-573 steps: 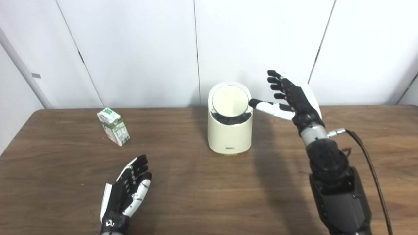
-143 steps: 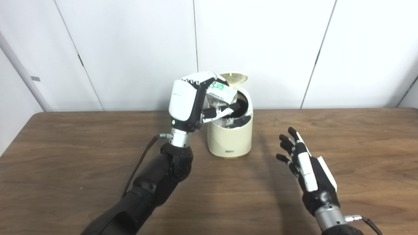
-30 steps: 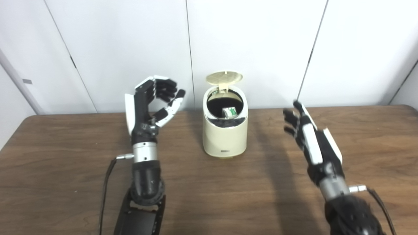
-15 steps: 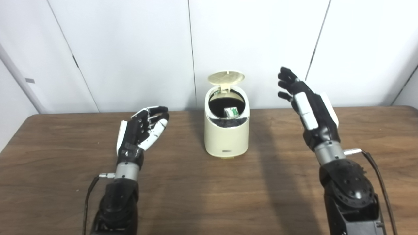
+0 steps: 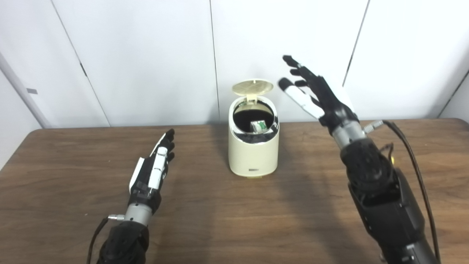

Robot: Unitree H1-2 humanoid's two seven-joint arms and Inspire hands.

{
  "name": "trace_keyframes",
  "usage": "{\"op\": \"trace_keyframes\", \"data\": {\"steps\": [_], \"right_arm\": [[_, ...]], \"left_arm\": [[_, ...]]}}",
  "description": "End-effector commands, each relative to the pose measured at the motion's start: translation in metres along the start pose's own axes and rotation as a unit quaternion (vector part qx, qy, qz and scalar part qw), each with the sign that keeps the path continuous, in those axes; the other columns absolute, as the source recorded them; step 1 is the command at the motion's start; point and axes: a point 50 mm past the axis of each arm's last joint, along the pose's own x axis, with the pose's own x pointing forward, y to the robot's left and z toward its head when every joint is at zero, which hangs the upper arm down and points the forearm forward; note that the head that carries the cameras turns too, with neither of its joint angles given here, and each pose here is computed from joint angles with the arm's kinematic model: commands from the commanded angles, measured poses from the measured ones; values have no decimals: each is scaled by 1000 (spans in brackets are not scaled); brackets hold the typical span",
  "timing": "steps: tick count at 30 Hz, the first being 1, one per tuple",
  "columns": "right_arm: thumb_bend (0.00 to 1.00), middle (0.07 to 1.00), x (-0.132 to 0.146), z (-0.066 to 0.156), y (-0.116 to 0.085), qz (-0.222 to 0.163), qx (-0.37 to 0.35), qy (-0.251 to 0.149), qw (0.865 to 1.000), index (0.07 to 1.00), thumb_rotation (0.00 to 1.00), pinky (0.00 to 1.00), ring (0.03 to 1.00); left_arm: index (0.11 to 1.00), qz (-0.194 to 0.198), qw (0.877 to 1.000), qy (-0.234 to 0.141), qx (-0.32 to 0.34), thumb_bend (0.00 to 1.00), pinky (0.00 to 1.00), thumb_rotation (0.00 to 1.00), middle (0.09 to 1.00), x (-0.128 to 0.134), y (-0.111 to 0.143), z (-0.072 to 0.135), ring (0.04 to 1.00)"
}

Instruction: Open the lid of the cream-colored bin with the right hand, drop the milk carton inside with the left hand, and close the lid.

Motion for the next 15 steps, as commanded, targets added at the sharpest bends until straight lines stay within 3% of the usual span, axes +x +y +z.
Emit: {"op": "trace_keyframes", "data": {"steps": [1, 9, 15], "right_arm": [[518, 918, 17, 19, -12, 2, -49, -36, 998, 924, 976, 787, 885], [582, 931, 46, 28, -5, 44, -183, -69, 980, 936, 958, 889, 945], [571, 895, 51, 34, -8, 78, -251, -91, 960, 889, 944, 891, 929]], "left_arm": [[1000, -1, 999, -41, -11, 560, 1000, 958, 1000, 3, -3, 14, 1000], [1000, 14, 999, -35, -21, 566, 1000, 989, 1000, -4, -8, 8, 1000], [1000, 17, 999, -33, -29, 581, 1000, 999, 1000, -8, -12, 4, 1000]]}}
